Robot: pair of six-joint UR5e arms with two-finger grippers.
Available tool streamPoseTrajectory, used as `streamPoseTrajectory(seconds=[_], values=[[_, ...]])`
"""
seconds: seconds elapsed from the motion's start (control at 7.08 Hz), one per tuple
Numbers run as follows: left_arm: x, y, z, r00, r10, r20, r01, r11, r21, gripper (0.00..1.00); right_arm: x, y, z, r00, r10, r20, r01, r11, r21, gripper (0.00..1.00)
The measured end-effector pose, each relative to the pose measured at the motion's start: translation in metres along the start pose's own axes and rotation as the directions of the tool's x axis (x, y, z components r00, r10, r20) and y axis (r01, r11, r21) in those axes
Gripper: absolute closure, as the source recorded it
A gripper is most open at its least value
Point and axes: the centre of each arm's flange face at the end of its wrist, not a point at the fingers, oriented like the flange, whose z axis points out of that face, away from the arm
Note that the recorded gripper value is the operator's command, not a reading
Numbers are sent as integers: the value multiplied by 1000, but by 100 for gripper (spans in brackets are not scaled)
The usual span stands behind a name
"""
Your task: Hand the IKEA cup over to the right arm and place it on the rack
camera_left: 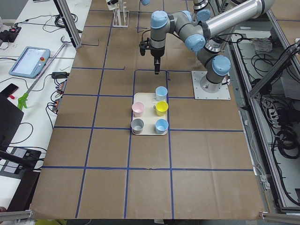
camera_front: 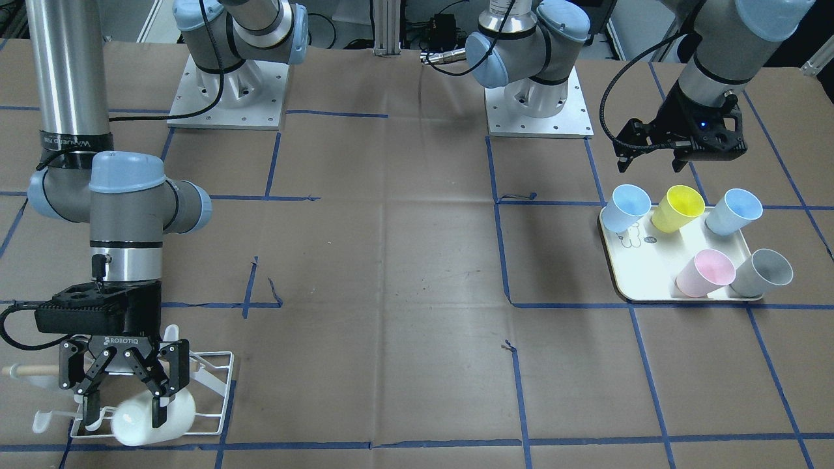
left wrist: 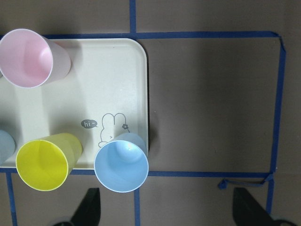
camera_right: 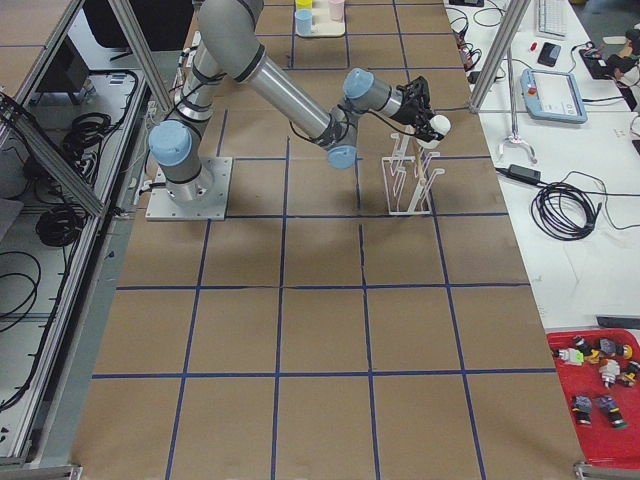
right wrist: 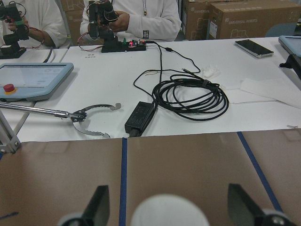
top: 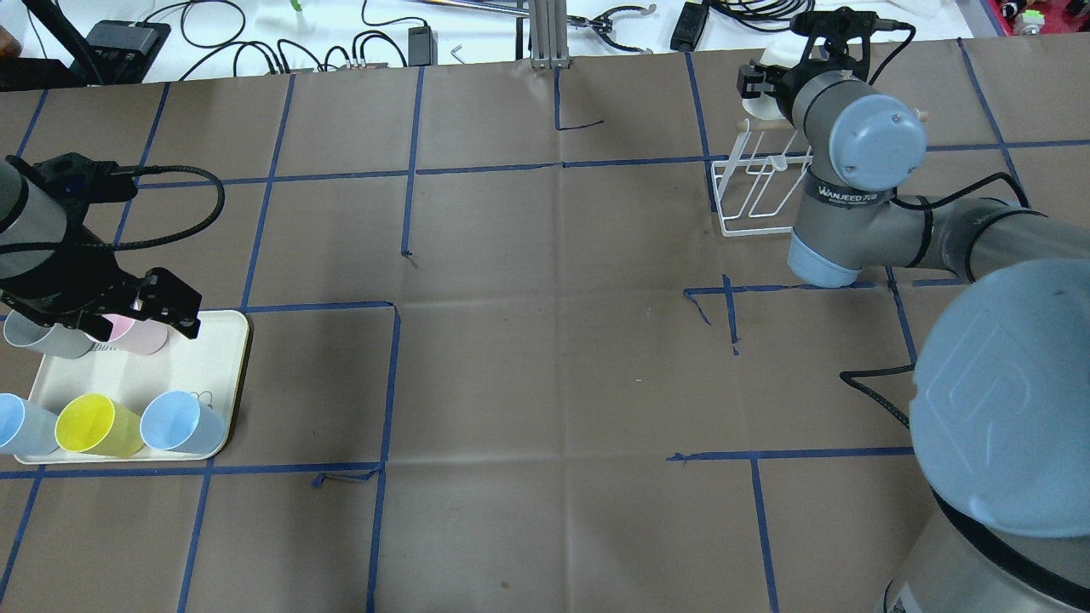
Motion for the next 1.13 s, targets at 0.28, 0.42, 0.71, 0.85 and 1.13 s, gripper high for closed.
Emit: streamPoseTrajectory(seconds=[0.28,0.42,0.71,0.85,1.13], values=[[-1,10,30,1000,-1,1,1,1000,3,3,-1,-2,-1,1000,3,7,-3,1000,6,0],[0,14,48,1000,-1,3,1,1000,5,3,-2,-5,-2,1000,6,12,-6,1000,11,0],[-4,23,88,1000,6,6,-6,1000,10,3,-4,-10,-3,1000,8,20,-9,1000,15,0],[-11,29,105,1000,-2,1,2,1000,2,4,-5,-14,-2,1000,13,25,-13,1000,2,0],[-18,31,130,1000,-11,-19,11,999,-30,4,-16,-45,5,996,15,84,-13,1000,-29,0]])
